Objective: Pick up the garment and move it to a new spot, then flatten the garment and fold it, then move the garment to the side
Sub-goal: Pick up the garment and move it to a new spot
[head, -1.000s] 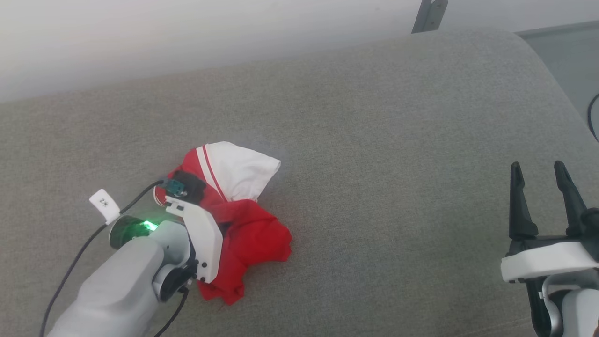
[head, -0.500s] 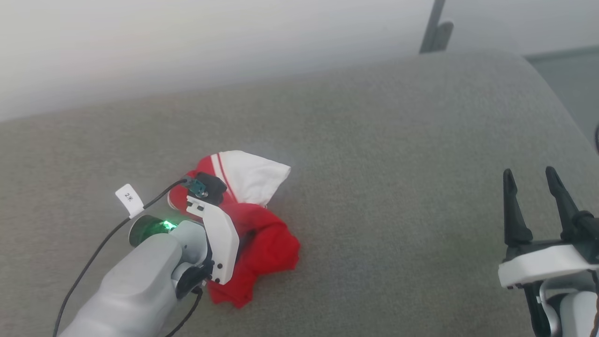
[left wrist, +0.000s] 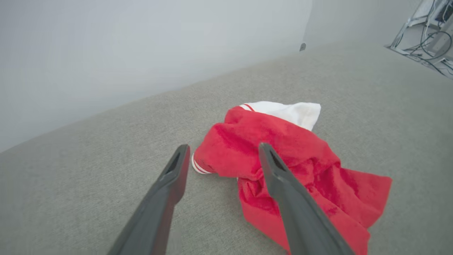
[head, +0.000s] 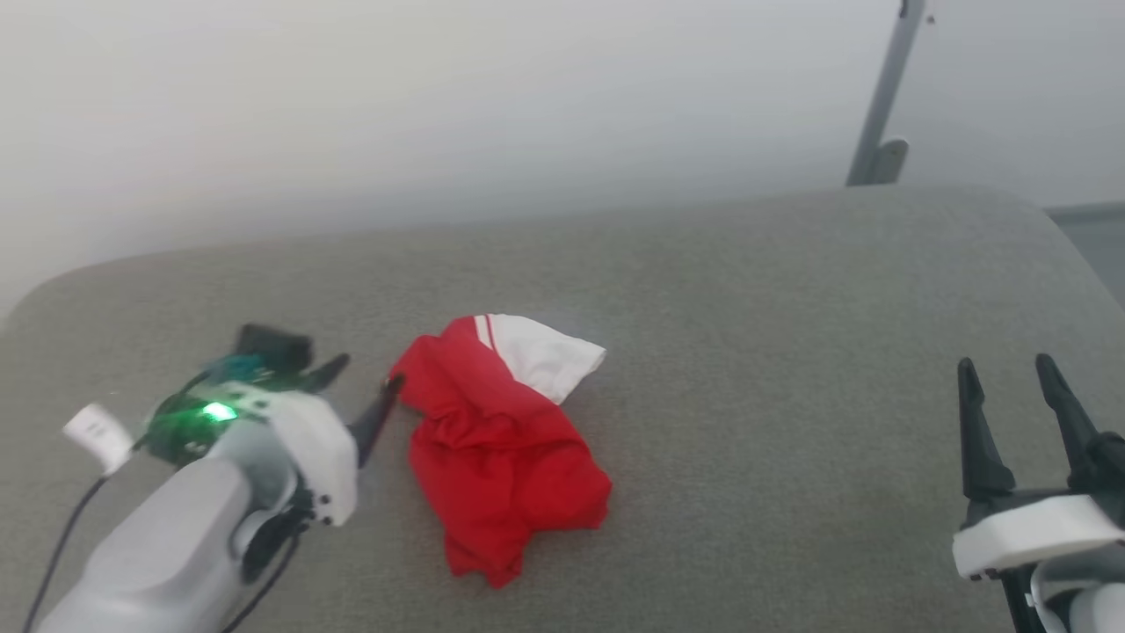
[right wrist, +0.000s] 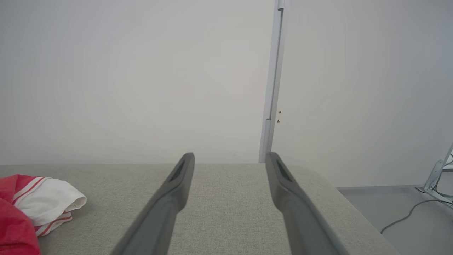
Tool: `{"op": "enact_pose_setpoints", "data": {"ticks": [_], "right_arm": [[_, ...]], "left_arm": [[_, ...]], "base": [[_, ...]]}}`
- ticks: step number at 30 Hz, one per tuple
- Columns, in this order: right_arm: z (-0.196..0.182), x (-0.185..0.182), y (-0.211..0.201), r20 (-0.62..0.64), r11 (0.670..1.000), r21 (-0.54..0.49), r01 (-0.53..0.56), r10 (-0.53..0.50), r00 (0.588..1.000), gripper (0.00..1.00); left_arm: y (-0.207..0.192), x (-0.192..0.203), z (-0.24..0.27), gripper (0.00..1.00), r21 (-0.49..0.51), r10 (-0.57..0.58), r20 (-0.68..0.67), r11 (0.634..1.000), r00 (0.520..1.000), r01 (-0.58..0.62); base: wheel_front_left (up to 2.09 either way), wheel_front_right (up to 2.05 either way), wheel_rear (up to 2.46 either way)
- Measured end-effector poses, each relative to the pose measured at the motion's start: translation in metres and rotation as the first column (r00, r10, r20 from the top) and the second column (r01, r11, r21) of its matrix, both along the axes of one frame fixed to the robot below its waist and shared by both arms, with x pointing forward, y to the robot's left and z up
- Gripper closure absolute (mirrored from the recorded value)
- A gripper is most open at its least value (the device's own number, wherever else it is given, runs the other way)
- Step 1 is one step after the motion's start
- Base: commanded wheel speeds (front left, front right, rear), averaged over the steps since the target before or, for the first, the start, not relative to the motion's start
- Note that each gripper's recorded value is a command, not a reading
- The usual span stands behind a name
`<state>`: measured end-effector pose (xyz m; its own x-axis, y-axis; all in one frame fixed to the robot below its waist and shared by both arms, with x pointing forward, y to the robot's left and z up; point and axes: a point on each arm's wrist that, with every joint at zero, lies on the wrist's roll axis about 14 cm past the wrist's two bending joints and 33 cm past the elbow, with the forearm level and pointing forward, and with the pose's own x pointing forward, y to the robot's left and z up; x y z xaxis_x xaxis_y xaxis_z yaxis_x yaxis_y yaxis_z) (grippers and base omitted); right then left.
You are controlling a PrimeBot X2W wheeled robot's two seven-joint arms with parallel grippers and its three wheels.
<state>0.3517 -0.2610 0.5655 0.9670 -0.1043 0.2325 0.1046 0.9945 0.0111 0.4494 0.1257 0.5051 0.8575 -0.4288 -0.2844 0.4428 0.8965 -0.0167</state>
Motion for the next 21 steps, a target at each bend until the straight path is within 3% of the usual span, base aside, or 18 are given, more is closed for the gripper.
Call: {"op": "enact_pose_setpoints", "data": {"ticks": [7,13,21], "right_arm": [[-0.003,0.0,0.002,-0.003,1.0,-0.004,-0.013,0.013,1.0,0.0],[-0.005,0.0,0.003,-0.003,1.0,-0.004,-0.018,0.018,1.0,0.0],[-0.008,0.001,0.003,-0.009,1.0,-0.001,-0.022,0.022,1.0,0.0]], "left_arm": [[0.062,-0.013,0.023,0.0,-0.09,0.178,0.167,0.982,0.97,-0.165],[0.108,-0.035,0.014,0.0,-0.144,0.331,0.166,0.94,0.929,-0.309],[0.142,-0.067,0.019,0.0,-0.189,0.444,0.198,0.892,0.874,-0.411]], "base": [[0.0,0.0,0.0],[0.0,0.0,0.0],[0.0,0.0,0.0]]}}
